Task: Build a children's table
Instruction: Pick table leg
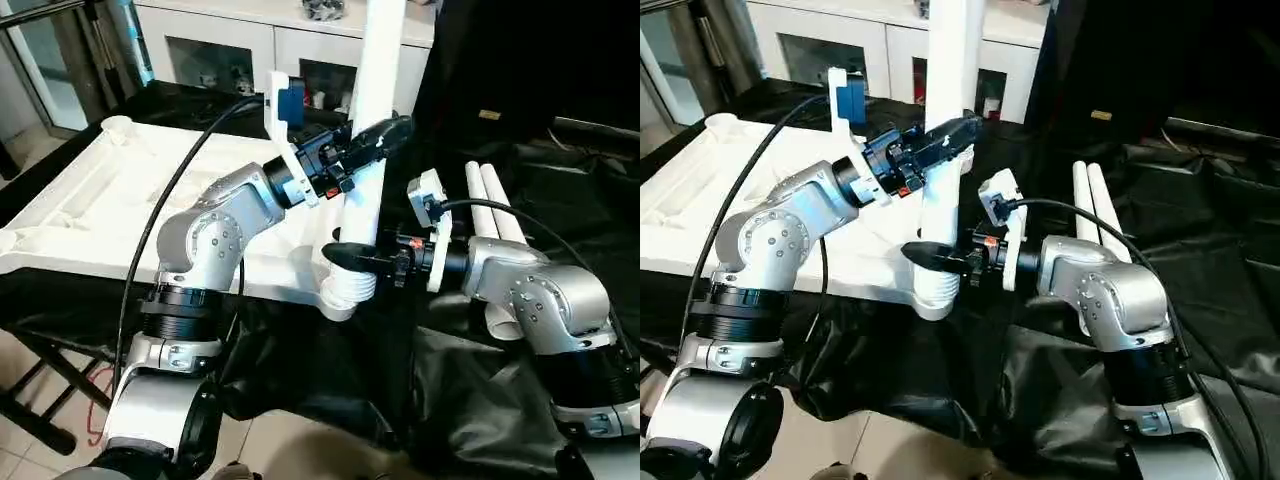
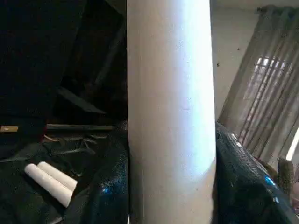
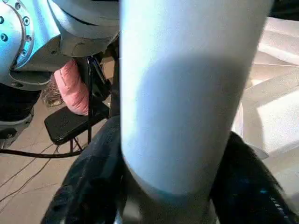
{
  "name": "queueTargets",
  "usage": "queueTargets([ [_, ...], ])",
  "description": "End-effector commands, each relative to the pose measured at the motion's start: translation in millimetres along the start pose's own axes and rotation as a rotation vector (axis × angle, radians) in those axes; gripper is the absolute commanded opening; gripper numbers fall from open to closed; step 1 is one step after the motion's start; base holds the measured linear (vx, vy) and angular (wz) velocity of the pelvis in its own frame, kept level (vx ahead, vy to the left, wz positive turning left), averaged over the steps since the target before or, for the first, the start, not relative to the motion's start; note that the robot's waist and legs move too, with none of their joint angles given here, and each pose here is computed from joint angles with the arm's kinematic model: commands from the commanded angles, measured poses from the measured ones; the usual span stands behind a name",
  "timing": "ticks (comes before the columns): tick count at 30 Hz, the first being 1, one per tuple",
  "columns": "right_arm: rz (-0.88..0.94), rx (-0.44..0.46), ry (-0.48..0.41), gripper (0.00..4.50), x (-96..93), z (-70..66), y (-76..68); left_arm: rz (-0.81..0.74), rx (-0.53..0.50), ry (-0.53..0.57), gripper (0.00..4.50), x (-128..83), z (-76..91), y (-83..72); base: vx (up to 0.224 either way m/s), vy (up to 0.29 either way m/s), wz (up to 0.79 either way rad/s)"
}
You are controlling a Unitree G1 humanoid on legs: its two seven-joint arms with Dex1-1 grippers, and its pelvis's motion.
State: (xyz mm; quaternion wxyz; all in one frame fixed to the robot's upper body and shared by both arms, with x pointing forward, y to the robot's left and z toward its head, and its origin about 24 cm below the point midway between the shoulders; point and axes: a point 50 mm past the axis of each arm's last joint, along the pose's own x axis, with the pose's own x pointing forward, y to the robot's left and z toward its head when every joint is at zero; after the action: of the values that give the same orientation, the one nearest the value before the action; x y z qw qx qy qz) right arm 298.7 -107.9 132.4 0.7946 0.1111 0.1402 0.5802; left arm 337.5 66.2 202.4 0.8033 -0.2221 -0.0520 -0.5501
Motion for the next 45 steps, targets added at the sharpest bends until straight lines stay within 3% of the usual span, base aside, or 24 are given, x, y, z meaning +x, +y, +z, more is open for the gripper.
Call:
queueTargets([
  [1, 0.031, -0.037, -0.02, 2.75, 1.9, 11.1, 4.3, 0.043, 0.028, 0.002, 1.87, -2.9, 3.7, 4.0, 0.0, 0.0, 0.0],
  [2, 0.031, -0.037, -0.02, 2.99, 1.9, 11.1, 4.3, 0.043, 0.028, 0.002, 1.86, -2.9, 3.7, 4.0, 0.0, 0.0, 0.0],
  [5, -0.001, -0.049, -0.041, 3.09, -3.4, 22.9, -0.8, 0.036, 0.047, 0.021, 1.86, -1.7, 2.4, 3.0, 0.0, 0.0, 0.0],
  [8, -0.013, -0.023, -0.023, 3.09, -6.7, 25.5, -4.2, 0.02, 0.059, 0.035, 1.85, -1.0, 1.3, 1.7, 0.0, 0.0, 0.0],
  [21, 0.007, 0.056, 0.089, 3.09, -4.1, 13.8, -2.9, -0.006, 0.081, 0.044, 1.85, 1.2, -0.5, -2.7, 0.0, 0.0, 0.0],
  [42, 0.018, 0.016, 0.046, 3.09, 4.9, 11.8, -2.2, -0.043, 0.064, 0.041, 1.85, 1.9, -1.7, -7.9, 0.0, 0.0, 0.0],
  [45, 0.015, 0.01, 0.047, 2.75, 3.3, 10.7, -3.0, -0.042, 0.068, 0.046, 1.85, 0.9, -1.2, -7.2, 0.0, 0.0, 0.0],
])
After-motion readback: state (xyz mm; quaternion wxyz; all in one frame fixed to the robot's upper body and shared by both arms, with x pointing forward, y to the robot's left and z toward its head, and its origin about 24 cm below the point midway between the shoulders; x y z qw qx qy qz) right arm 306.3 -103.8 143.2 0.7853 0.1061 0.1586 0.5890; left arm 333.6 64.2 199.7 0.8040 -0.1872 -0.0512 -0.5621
